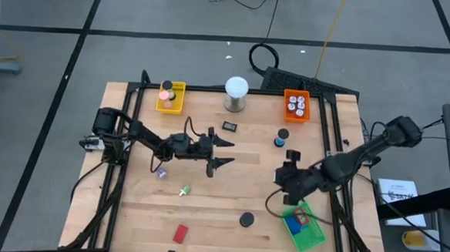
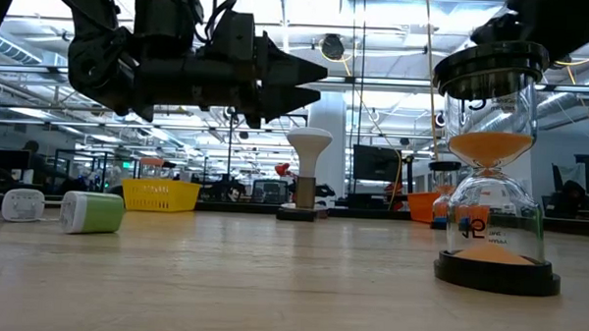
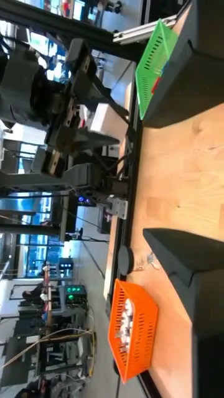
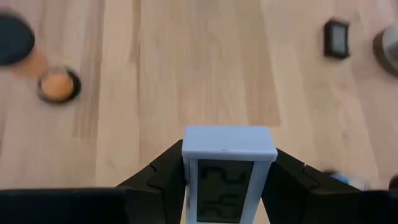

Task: Pick & Place Office items
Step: Put the white digital clock into the green bin

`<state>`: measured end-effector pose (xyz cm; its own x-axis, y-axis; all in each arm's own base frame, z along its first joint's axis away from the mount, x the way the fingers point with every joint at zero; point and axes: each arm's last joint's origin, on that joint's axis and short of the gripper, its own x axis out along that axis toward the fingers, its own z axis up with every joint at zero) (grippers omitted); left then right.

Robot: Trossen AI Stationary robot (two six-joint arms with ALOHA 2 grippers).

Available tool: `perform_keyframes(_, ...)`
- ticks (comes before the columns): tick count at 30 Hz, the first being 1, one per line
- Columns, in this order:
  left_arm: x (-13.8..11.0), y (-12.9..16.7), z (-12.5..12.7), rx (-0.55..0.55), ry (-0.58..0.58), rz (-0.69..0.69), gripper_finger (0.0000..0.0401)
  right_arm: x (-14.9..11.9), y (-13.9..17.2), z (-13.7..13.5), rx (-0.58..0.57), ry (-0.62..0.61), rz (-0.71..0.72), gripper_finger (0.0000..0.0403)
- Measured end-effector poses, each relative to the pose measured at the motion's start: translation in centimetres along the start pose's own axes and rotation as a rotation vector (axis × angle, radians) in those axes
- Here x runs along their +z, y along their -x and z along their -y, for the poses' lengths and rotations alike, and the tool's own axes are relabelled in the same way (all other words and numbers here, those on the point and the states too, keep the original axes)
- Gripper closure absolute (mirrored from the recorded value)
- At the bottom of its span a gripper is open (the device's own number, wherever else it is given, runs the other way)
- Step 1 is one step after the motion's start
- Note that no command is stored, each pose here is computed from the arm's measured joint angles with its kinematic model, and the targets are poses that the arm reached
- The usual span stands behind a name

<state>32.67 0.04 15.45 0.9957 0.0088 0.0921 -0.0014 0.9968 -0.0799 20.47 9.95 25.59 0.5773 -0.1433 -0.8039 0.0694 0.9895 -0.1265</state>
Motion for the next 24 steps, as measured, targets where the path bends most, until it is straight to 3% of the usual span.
perform_keyframes(4, -0.3, 0.0, 0.0, 0.002, -0.019, -0.031, 0.0183, 0.3, -0.9, -1.0, -0.003, 0.035, -0.042, 0.0252)
perform_keyframes(9, -1.1, 0.1, 0.7, -0.022, -0.091, -0.105, 0.0285, 0.4, -1.6, -1.7, 0.074, 0.057, -0.098, 0.0252)
perform_keyframes(15, -1.6, 0.2, 2.1, -0.057, -0.178, -0.149, 0.0388, -0.7, -1.2, -1.9, 0.126, -0.004, -0.224, 0.0250)
perform_keyframes(24, -2.0, 0.3, 2.5, 0.005, -0.191, -0.183, 0.0372, -2.1, 1.5, -4.3, 0.178, -0.079, -0.358, 0.0252)
